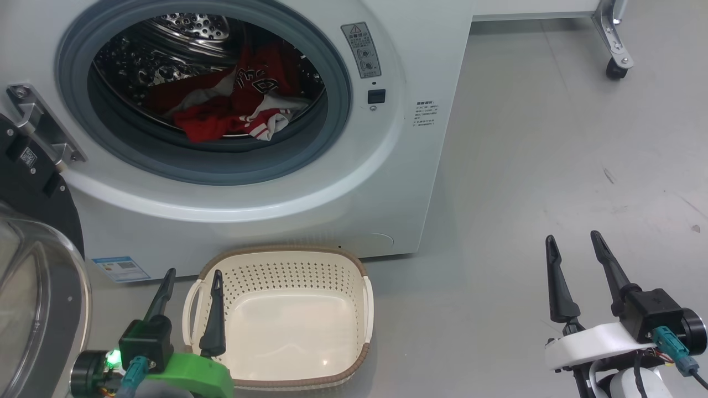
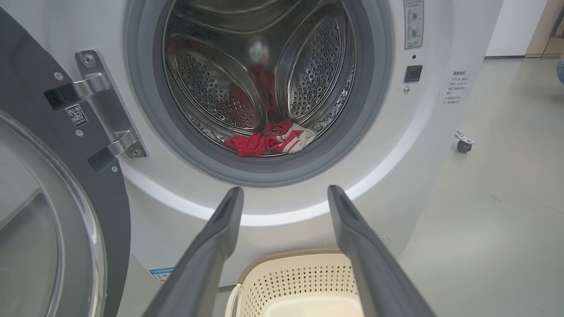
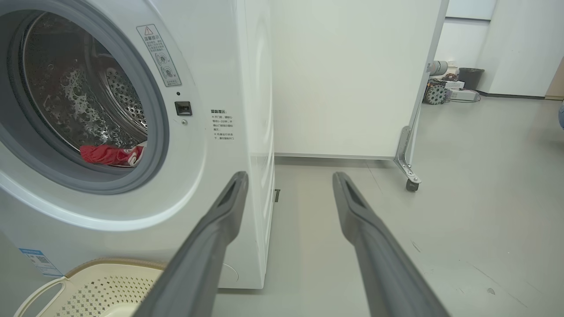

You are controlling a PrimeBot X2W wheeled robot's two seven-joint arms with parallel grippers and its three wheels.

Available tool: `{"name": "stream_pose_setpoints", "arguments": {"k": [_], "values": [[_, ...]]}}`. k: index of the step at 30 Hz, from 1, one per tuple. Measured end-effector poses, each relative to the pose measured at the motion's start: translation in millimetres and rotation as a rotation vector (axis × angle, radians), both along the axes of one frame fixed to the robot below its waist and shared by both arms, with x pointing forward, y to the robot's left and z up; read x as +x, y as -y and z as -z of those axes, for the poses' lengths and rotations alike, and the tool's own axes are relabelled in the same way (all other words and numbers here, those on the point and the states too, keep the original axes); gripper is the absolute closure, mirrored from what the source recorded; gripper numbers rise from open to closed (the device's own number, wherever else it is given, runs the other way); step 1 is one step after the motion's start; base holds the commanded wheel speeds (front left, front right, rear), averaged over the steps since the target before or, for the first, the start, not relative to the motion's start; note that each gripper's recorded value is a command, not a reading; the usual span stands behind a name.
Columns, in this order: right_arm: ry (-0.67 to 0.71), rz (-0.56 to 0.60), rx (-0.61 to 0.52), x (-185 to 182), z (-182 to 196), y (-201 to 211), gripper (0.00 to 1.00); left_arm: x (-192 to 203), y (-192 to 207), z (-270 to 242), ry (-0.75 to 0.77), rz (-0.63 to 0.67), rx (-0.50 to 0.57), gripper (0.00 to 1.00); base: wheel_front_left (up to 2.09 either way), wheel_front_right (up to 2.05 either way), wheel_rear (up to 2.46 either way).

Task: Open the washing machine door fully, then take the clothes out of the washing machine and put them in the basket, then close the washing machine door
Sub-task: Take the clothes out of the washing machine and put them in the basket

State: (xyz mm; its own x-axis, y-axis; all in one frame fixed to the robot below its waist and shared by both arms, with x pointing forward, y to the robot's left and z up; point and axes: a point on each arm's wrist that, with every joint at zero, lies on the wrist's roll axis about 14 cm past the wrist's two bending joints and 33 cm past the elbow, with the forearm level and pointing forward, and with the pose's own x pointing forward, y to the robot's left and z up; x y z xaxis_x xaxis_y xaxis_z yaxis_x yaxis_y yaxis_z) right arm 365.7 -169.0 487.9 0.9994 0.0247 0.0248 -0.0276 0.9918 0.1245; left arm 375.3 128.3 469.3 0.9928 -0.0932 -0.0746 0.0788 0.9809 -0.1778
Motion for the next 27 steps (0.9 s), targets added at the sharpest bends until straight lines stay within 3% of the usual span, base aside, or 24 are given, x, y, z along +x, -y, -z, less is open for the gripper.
{"name": "stream_pose_setpoints", "arguments": {"k": [16, 27], "values": [[-0.025, -0.007, -0.004, 5, 9, -1, 0.0, 5, 10, 13, -0.045, 0.037, -0.006, 0.0, 0.0, 0.0, 0.0], [-0.058, -0.013, -0.004, 23, 23, -2, 0.0, 46, 41, 30, -0.135, 0.168, -0.042, 0.0, 0.0, 0.0, 0.0]]}}
